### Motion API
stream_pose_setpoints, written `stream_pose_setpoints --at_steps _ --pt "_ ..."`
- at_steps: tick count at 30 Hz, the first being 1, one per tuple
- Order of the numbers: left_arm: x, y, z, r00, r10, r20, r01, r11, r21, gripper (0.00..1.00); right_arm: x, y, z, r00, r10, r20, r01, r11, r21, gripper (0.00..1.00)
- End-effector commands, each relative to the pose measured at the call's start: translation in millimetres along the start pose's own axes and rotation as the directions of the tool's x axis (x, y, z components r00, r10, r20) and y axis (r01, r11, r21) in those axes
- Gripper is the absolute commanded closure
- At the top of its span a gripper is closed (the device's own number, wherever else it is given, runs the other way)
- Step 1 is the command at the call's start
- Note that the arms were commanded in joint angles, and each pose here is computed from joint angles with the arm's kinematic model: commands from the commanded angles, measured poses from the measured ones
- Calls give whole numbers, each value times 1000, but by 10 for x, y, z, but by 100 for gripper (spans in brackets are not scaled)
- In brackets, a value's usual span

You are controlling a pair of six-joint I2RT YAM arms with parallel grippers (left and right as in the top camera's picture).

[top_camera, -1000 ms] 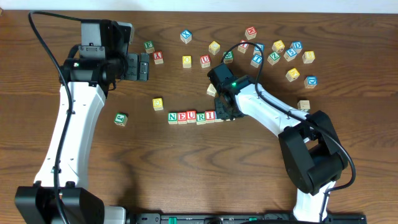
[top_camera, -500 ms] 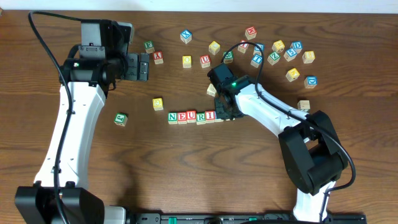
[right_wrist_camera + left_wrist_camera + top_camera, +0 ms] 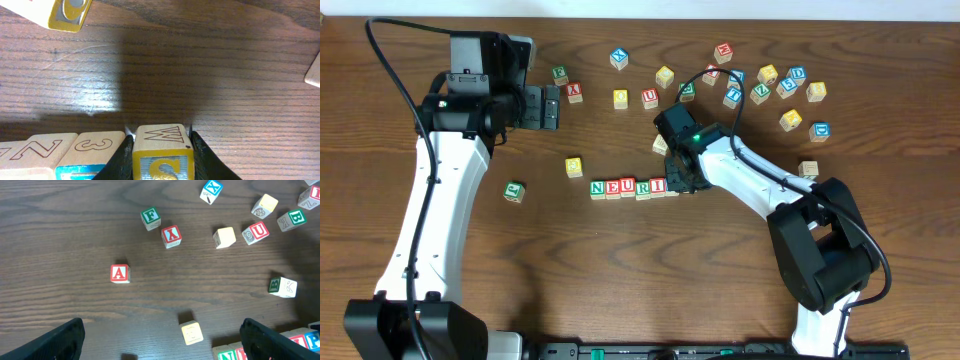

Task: Spell out NEURIPS
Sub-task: 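Lower the yellow S block to the right of the blue P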

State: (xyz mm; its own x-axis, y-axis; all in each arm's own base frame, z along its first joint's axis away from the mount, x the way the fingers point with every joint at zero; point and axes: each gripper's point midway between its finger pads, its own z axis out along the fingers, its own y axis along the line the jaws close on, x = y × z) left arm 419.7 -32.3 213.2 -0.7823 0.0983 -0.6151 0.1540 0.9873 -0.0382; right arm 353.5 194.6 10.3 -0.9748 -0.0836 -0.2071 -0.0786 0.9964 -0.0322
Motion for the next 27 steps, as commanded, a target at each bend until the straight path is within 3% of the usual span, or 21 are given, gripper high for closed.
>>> stream_pose_setpoints --at_steps 1,9,19,21,24,26,27 --pt "-101 4 -74 999 11 30 -11 1000 2 2 57 -22 73 1000 4 -18 -4 1000 15 78" --pt "-101 4 -74 999 11 30 -11 1000 2 2 58 -22 73 1000 4 -18 -4 1000 15 65" --pt "-101 4 -74 999 11 30 -11 1000 2 2 58 -22 73 1000 8 -18 -7 1000 15 65" --pt "-101 4 -74 999 11 30 -11 1000 2 2 58 -22 73 1000 8 -18 -7 1000 15 69" --pt "-101 4 -74 999 11 30 -11 1000 2 2 58 -22 73 1000 8 -18 -7 1000 15 83" --pt "-101 4 -74 999 11 30 -11 1000 2 2 58 -22 73 1000 8 -18 -7 1000 15 81" --pt "-101 4 -74 999 11 30 -11 1000 2 2 57 -22 73 1000 8 -18 -8 1000 15 74"
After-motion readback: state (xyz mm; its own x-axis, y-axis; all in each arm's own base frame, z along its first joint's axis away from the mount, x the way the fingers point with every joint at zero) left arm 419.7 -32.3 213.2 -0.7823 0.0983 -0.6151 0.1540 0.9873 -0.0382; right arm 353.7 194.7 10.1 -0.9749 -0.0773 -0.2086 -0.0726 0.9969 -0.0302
